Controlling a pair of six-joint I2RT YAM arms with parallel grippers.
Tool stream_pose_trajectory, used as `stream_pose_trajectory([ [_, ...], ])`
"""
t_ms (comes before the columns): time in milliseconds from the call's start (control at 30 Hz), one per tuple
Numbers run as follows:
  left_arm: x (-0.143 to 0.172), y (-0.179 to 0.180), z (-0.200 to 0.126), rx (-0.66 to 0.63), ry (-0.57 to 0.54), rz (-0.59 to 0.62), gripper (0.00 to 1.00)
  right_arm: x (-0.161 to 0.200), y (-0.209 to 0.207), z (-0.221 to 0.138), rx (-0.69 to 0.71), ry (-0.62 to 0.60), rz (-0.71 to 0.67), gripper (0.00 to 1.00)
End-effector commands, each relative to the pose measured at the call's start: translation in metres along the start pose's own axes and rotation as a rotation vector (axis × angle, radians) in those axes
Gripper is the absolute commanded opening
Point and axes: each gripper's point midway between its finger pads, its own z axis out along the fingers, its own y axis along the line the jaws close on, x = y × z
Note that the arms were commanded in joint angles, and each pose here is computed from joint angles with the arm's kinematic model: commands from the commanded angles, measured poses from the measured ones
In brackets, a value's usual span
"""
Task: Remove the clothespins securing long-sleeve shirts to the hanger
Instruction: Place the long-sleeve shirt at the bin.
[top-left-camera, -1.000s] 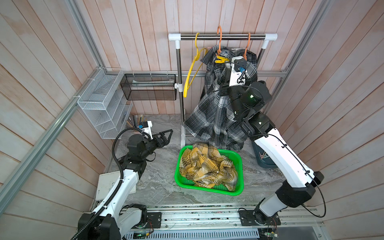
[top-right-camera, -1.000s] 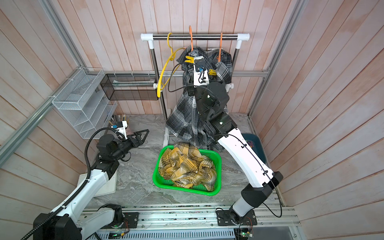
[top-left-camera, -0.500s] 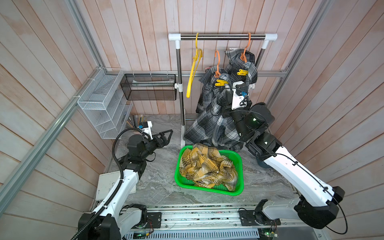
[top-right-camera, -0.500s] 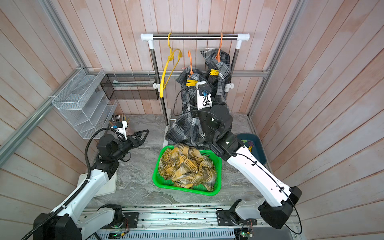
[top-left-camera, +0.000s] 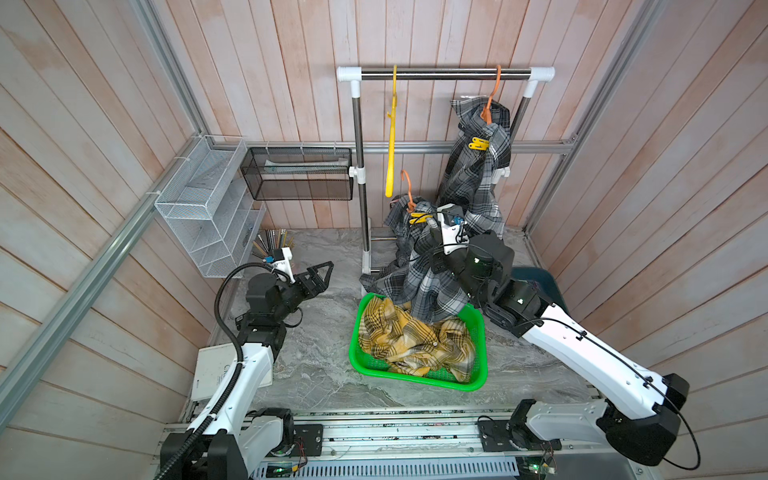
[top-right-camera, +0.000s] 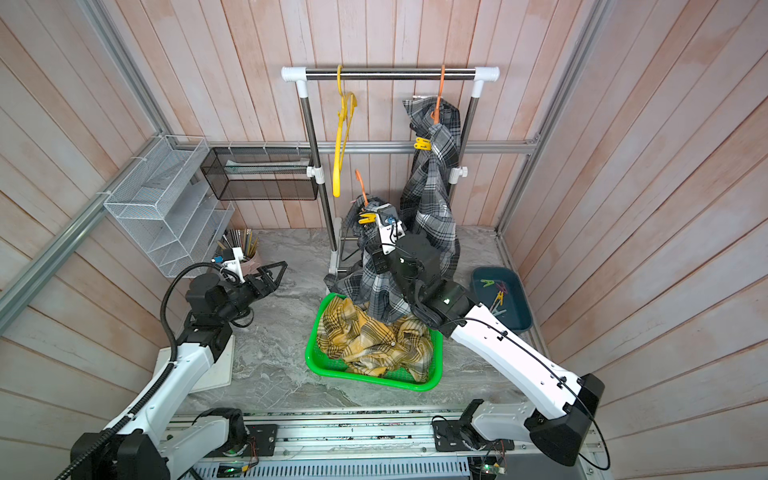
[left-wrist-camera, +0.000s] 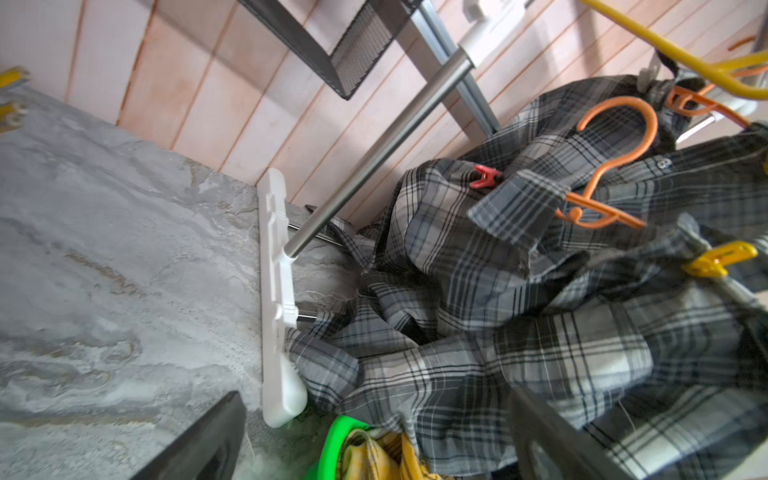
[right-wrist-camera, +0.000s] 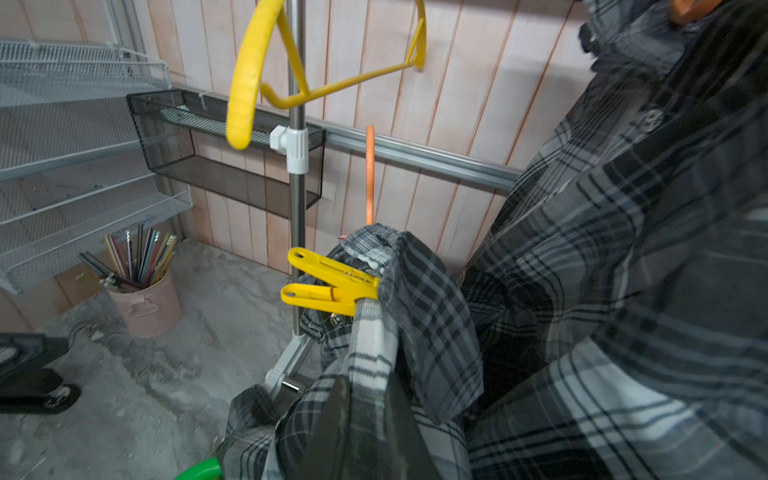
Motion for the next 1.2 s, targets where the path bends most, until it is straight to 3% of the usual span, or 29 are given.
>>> stream_pose_trajectory([
  [0, -0.003, 0.011, -0.007, -0.010, -0.021, -0.030, 1.00, 0.008, 0.022, -0.001, -0.091, 0.027, 0.038, 0.00],
  [167, -0.003, 0.022, -0.009, -0.035, -0.029, -0.039, 1.00, 0.012, 0.059, -0.001, -0.253, 0.043, 0.035, 0.00],
  [367, -0.002, 0.032, -0.009, -0.054, -0.028, -0.046, 1.00, -0.040, 0.096, -0.019, -0.422, -0.067, 0.060, 0.00],
  [767, -0.005, 0.038, 0.007, 0.011, -0.021, -0.010, 1.00, -0.163, 0.086, -0.071, -0.530, -0.352, 0.072, 0.00],
  [1167, -0.051, 0.003, 0.043, 0.201, -0.058, 0.150, 1.00, -0.233, 0.091, -0.101, -0.638, -0.531, 0.062, 0.00],
])
